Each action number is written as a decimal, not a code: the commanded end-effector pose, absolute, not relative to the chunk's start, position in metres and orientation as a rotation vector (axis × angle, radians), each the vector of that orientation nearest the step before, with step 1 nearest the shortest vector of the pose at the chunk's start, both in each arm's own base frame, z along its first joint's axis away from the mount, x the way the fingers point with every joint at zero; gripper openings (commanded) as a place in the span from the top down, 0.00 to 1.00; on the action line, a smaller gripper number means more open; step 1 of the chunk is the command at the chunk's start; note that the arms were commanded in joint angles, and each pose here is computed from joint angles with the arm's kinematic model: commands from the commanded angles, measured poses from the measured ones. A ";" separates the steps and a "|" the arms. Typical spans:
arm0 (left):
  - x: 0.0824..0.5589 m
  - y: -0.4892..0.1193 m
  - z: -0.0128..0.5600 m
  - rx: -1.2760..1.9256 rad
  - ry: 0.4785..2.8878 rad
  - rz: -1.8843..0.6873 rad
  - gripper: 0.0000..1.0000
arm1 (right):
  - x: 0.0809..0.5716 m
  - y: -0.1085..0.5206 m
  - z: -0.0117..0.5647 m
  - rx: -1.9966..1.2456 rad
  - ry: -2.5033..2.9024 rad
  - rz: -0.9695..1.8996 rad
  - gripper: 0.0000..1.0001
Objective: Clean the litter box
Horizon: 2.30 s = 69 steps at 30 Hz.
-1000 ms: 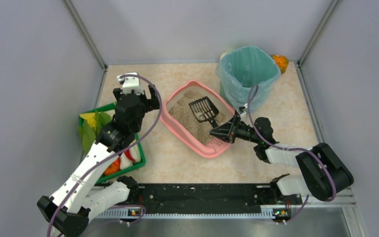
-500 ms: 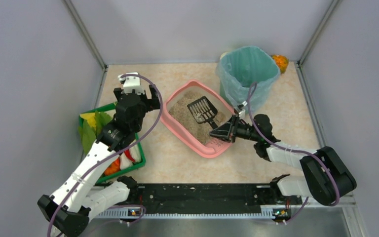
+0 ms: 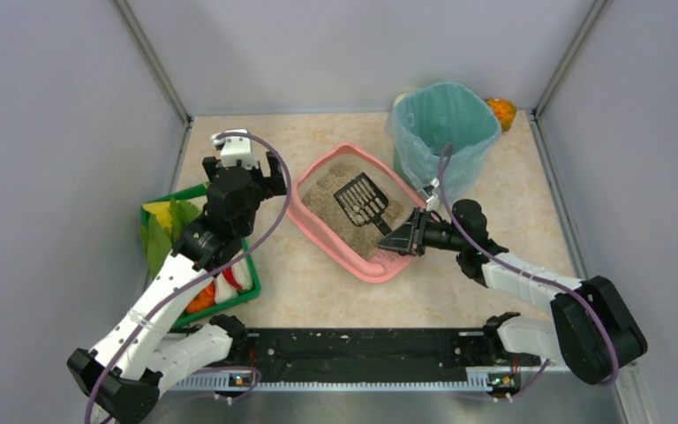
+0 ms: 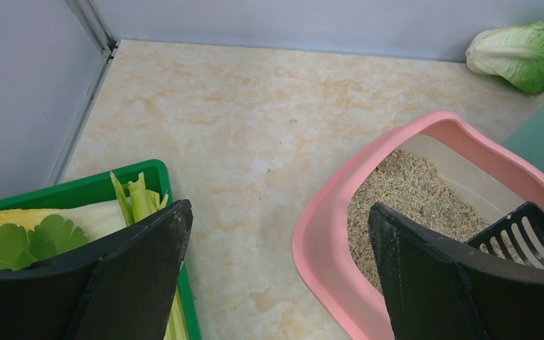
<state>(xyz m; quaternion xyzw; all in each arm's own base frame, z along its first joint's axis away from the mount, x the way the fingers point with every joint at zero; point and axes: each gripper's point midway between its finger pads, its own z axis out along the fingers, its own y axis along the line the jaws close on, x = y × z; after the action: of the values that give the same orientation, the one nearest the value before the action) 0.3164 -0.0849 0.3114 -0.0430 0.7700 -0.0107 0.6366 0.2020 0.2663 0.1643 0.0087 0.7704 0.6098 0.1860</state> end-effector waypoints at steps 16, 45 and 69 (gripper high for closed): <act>0.320 -0.085 0.338 -0.133 1.681 -0.054 0.01 | 0.218 0.267 0.209 -0.020 2.004 1.734 1.00; 0.319 -0.078 0.336 -0.139 1.676 -0.023 0.01 | 0.219 0.268 0.256 -0.120 2.018 1.786 1.00; 0.311 -0.066 0.339 -0.157 1.653 0.008 0.01 | 0.277 0.188 0.357 -0.018 1.913 1.664 1.00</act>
<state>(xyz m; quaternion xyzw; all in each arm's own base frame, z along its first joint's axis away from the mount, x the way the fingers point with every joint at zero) 0.3119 -0.0722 0.3268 -0.0555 0.7524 0.0043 0.6563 0.2770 0.2064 0.3311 0.0149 0.7245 0.6369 0.2631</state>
